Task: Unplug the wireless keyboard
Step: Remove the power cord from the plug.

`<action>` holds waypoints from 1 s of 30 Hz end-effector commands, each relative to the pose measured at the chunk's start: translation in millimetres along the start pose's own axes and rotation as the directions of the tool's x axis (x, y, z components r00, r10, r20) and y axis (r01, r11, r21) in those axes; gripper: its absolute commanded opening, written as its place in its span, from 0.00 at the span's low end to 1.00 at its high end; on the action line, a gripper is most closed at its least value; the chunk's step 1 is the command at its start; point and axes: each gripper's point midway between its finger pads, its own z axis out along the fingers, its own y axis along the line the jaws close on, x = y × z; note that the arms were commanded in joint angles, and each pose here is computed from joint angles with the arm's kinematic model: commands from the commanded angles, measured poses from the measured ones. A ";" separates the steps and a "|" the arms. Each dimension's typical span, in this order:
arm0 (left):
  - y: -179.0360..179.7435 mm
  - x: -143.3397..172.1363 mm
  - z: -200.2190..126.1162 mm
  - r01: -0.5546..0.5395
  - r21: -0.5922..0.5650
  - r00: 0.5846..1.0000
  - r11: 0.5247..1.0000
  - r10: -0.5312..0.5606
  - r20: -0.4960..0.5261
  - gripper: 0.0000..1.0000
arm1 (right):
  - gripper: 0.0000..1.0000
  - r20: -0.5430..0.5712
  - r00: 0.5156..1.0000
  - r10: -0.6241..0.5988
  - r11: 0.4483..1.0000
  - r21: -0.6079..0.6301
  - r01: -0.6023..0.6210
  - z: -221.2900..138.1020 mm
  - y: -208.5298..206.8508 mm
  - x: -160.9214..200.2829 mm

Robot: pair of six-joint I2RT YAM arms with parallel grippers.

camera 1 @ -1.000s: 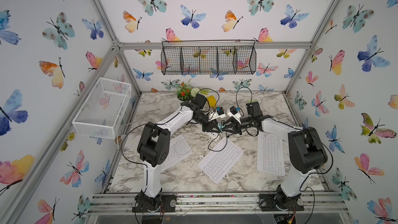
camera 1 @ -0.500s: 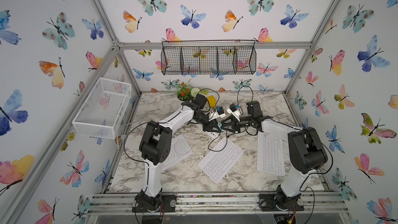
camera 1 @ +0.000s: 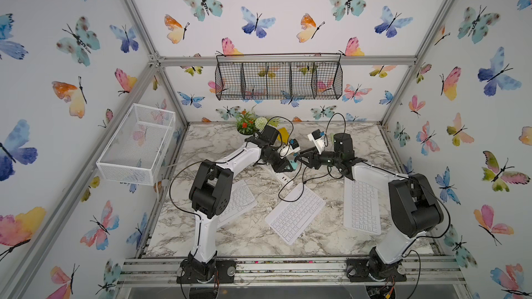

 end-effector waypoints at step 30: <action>7.5 -18.6 -9.6 0.124 -0.127 0.989 0.984 -0.112 0.101 0.00 | 0.33 0.071 0.980 0.187 0.965 0.174 -0.197 34.5 -26.3 13.1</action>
